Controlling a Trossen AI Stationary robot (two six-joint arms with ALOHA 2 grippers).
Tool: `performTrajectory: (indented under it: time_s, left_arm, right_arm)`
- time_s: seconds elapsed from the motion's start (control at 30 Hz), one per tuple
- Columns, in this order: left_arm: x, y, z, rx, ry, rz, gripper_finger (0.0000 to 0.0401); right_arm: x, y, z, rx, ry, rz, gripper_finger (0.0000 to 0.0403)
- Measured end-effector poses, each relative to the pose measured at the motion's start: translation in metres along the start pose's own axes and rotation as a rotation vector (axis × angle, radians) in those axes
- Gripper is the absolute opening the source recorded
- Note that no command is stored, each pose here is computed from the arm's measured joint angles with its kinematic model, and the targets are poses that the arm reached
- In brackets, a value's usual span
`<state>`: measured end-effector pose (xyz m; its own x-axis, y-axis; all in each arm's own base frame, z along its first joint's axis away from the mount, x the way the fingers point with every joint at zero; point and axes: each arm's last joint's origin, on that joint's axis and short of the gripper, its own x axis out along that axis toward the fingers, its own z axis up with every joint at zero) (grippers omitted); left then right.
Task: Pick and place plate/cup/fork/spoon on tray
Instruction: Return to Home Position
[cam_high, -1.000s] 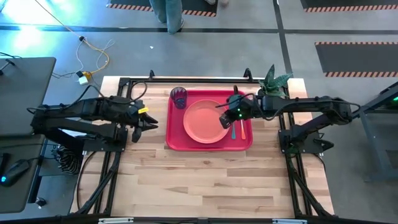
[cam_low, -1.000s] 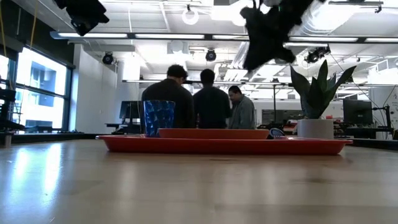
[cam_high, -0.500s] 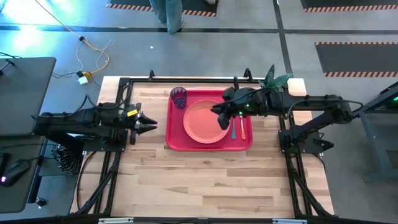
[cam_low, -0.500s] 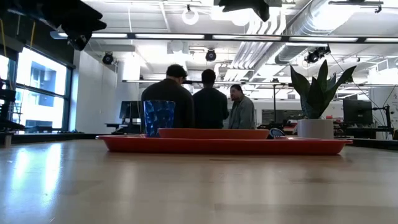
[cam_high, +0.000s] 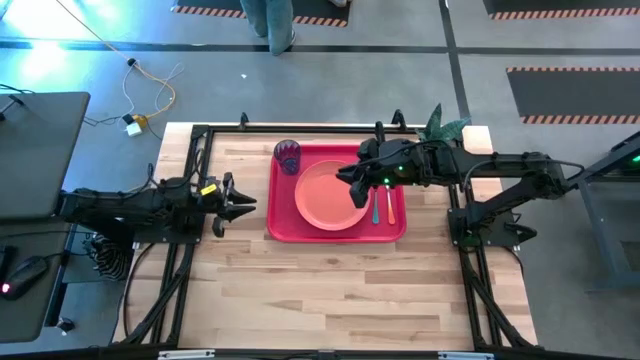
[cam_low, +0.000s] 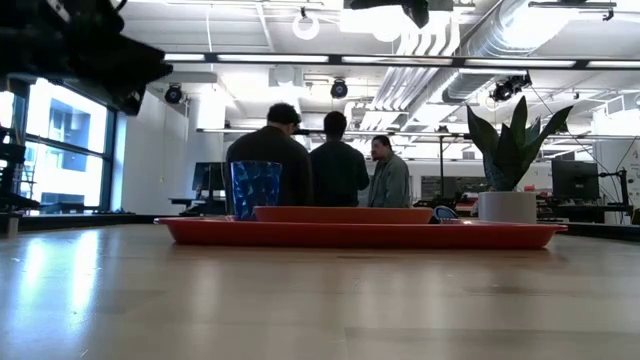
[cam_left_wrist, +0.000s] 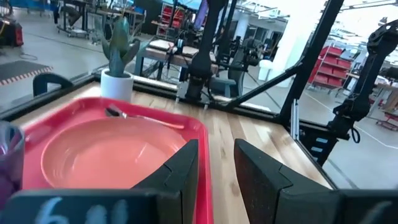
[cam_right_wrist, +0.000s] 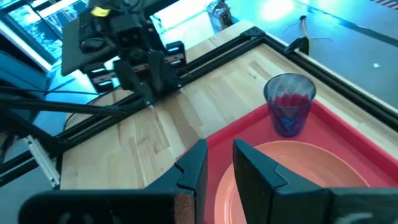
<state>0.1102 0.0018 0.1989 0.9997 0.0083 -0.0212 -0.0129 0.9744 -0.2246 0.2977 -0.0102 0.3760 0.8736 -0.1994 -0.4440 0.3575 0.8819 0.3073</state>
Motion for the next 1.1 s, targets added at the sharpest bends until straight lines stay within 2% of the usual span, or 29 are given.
performTrajectory:
  time_s: [0.27, 0.43, 0.6, 0.73, 0.8, 0.9, 1.0, 1.1]
  left_arm:
    - [-0.005, 0.006, -0.026, -0.015, -0.051, -0.012, 0.0092]
    - [-0.008, 0.007, -0.030, -0.015, -0.031, -0.007, 0.0092]
    - [-0.008, 0.007, -0.032, -0.026, -0.009, -0.002, 0.0092]
    - [-0.008, 0.008, -0.035, -0.097, 0.028, 0.008, 0.0092]
    - [-0.008, 0.008, -0.035, -0.127, 0.024, 0.006, 0.0092]
    - [-0.008, 0.008, -0.035, -0.115, 0.024, 0.007, 0.0092]
    - [-0.008, 0.008, -0.035, -0.069, 0.024, 0.006, 0.0092]
    - [-0.008, 0.008, -0.035, -0.021, 0.024, 0.006, 0.0092]
  right_arm:
    - [0.000, 0.001, -0.001, -0.010, 0.003, 0.006, 0.0067]
    - [-0.006, -0.005, 0.004, -0.041, -0.020, -0.004, 0.0067]
    - [-0.038, -0.011, 0.015, -0.139, -0.080, -0.003, 0.0067]
    - [-0.080, -0.019, 0.015, -0.225, -0.149, 0.007, 0.0067]
    - [-0.101, -0.026, 0.008, -0.243, -0.190, 0.017, 0.0067]
    - [-0.124, -0.042, -0.019, -0.203, -0.248, 0.030, 0.0067]
    - [-0.134, -0.058, -0.051, -0.130, -0.323, 0.070, 0.0067]
    - [-0.136, -0.070, -0.081, -0.113, -0.365, 0.134, 0.0067]
